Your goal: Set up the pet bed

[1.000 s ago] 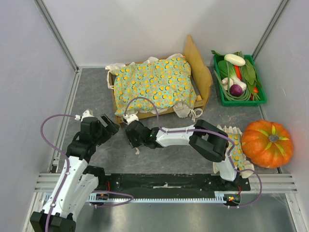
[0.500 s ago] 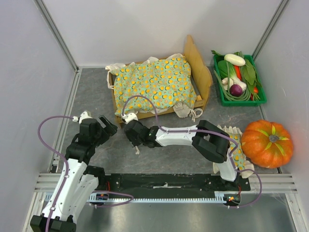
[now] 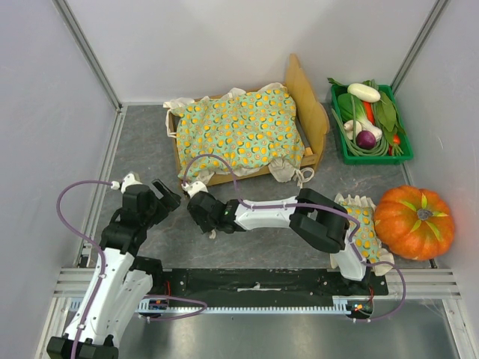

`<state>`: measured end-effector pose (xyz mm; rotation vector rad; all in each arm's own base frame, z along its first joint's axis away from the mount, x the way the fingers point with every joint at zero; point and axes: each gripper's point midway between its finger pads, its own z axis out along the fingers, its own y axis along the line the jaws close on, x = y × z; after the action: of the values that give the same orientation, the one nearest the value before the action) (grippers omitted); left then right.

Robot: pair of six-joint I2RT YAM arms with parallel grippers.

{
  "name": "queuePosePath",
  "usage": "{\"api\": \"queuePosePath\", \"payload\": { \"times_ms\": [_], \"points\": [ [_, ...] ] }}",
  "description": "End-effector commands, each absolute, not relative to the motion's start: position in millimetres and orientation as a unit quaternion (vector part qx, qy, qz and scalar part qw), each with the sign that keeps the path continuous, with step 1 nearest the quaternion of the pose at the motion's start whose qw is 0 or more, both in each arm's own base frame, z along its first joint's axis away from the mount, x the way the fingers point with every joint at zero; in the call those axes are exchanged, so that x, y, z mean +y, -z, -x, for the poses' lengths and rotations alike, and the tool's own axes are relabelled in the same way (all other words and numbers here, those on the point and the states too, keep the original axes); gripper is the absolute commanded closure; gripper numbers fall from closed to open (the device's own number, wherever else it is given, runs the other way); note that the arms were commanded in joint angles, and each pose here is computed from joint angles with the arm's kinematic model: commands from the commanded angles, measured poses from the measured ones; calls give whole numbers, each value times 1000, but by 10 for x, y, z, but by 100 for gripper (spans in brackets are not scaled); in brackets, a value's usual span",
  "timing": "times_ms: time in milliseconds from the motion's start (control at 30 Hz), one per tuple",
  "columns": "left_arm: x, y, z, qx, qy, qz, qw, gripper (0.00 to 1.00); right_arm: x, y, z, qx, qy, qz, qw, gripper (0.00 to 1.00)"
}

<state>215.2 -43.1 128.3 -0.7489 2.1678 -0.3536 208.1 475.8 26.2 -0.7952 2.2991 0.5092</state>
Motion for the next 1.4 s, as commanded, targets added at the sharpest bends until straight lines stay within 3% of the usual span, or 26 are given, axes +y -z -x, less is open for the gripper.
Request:
{"api": "queuePosePath", "payload": {
  "times_ms": [0, 100, 267, 367, 400, 467, 567, 667, 867, 933, 1133, 1367],
  "points": [
    [-395, -1442, -2202, 847, 138, 290, 423, 4, 4819, -322, -2223, 874, -181, 292, 342, 58],
    [-396, -1441, -2203, 847, 139, 291, 423, 4, 4803, -281, -2235, 875, -176, 296, 339, 58],
    [-404, -1438, -2203, 847, 141, 290, 422, 4, 4742, -72, -2191, 885, -166, 299, 315, 67],
    [-409, -1444, -2204, 847, 143, 289, 423, 4, 4577, 89, -2206, 889, -125, 311, 312, 84],
    [-415, -1437, -2202, 847, 144, 289, 422, 4, 4513, 106, -2209, 889, -112, 314, 313, 95],
    [-424, -1429, -2205, 848, 146, 288, 422, 4, 4360, 190, -2193, 891, -88, 319, 312, 100],
    [-432, -1399, -2209, 850, 146, 287, 417, 4, 4288, 267, -2114, 891, -93, 329, 298, 100],
    [-456, -1355, -2207, 853, 150, 289, 409, 3, 4382, 205, -1927, 880, -168, 337, 289, 100],
    [-638, -1222, -2160, 854, 198, 293, 382, 1, 4666, -473, -1735, 825, -330, 329, 320, 100],
    [-827, -1276, -2183, 844, 255, 286, 376, 1, 4719, -666, -1639, 809, -373, 327, 315, 100],
    [-1012, -1146, -2103, 829, 318, 296, 354, 2, 4667, -832, -1452, 795, -424, 317, 297, 100],
    [-1189, -1048, -2008, 823, 369, 288, 323, 14, 4606, -832, -1470, 792, -432, 306, 305, 100]
  ]
}}
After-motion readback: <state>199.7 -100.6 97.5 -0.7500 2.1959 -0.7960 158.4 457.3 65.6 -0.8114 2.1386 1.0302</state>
